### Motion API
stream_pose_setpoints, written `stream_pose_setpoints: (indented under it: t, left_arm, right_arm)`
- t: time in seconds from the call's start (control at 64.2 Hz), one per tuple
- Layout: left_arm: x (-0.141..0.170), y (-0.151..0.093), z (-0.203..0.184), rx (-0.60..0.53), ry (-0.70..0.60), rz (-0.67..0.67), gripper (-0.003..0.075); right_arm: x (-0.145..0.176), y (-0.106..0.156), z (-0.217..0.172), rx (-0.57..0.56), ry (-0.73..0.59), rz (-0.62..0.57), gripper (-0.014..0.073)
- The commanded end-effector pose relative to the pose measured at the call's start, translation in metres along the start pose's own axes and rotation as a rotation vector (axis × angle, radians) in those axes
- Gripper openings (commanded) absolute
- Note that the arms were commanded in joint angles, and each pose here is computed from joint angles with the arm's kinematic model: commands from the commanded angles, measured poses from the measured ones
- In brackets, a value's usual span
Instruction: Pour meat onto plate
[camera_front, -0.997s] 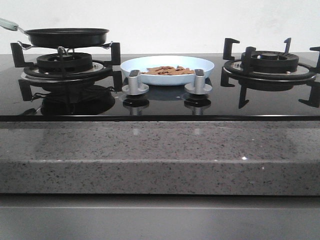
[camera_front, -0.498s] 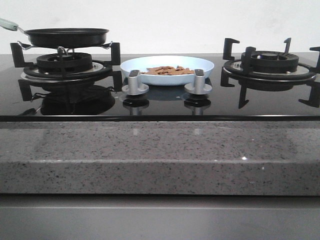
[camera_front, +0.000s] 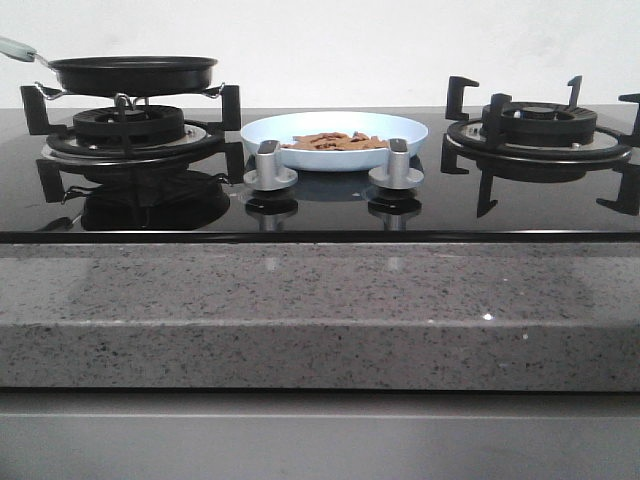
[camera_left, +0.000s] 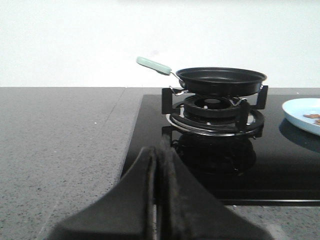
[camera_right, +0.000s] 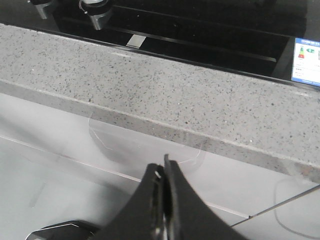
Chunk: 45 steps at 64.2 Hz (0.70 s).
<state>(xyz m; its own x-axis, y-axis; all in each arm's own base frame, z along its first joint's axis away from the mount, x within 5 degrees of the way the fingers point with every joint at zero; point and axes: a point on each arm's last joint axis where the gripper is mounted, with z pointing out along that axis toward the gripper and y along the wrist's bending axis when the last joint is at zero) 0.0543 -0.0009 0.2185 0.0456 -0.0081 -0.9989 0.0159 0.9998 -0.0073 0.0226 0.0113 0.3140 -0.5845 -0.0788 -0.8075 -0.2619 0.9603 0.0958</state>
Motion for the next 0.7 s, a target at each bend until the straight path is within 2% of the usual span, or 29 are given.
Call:
stream_pose_setpoints:
  t: [0.0, 0.14, 0.685]
  left_arm:
    - [-0.012, 0.001, -0.002, -0.009, -0.144, -0.011, -0.002]
    - [0.0, 0.001, -0.001, -0.01, -0.134, -0.011, -0.002]
    - [-0.001, 0.001, 0.0, -0.01, -0.137, -0.011, -0.002]
  right_arm:
    - [-0.011, 0.0, -0.003, 0.001, -0.073, -0.002, -0.0068]
    - [-0.011, 0.0, -0.003, 0.001, -0.073, -0.002, -0.0068]
    - [-0.01, 0.0, -0.003, 0.001, -0.07, -0.002, -0.0068]
